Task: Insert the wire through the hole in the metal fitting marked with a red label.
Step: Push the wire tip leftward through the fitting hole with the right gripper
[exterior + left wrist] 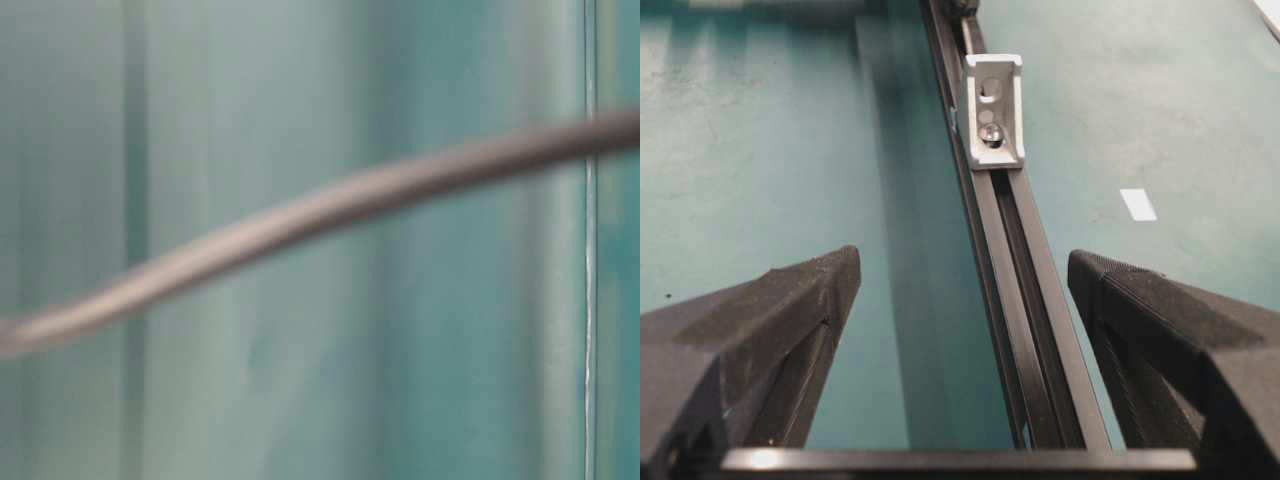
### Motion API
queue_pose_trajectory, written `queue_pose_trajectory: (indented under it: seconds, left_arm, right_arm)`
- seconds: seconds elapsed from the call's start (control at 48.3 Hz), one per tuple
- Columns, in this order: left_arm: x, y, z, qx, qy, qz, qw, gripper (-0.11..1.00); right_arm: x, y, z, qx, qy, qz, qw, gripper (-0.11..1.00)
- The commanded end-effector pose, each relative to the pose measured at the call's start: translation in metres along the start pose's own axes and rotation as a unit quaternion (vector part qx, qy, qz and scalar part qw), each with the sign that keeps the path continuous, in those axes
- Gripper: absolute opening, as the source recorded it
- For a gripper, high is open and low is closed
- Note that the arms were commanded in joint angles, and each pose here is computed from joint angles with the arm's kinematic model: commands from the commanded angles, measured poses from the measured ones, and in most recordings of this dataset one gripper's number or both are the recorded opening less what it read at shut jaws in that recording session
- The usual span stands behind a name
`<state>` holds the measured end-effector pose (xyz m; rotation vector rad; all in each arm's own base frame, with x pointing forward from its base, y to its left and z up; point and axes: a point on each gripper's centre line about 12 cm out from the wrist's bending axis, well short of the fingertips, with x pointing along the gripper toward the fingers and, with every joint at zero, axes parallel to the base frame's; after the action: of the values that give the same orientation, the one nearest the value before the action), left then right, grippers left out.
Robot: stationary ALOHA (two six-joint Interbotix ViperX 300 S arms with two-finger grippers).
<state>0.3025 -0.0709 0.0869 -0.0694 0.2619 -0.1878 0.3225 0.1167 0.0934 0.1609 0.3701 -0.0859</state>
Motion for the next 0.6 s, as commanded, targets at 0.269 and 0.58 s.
queue_pose_trajectory:
  seconds: [0.269, 0.58]
  left_arm:
    - [0.0013, 0.0002, 0.0079, -0.001, -0.015, 0.001, 0.9999, 0.69]
    - [0.0013, 0.0002, 0.0079, -0.001, -0.015, 0.001, 0.9999, 0.69]
  right_arm:
    - [0.0025, 0.0036, 0.0118, 0.007, -0.020, 0.004, 0.9998, -0.01]
    - [0.0042, -0.0003, 0.0125, 0.009, -0.020, -0.002, 0.9998, -0.01]
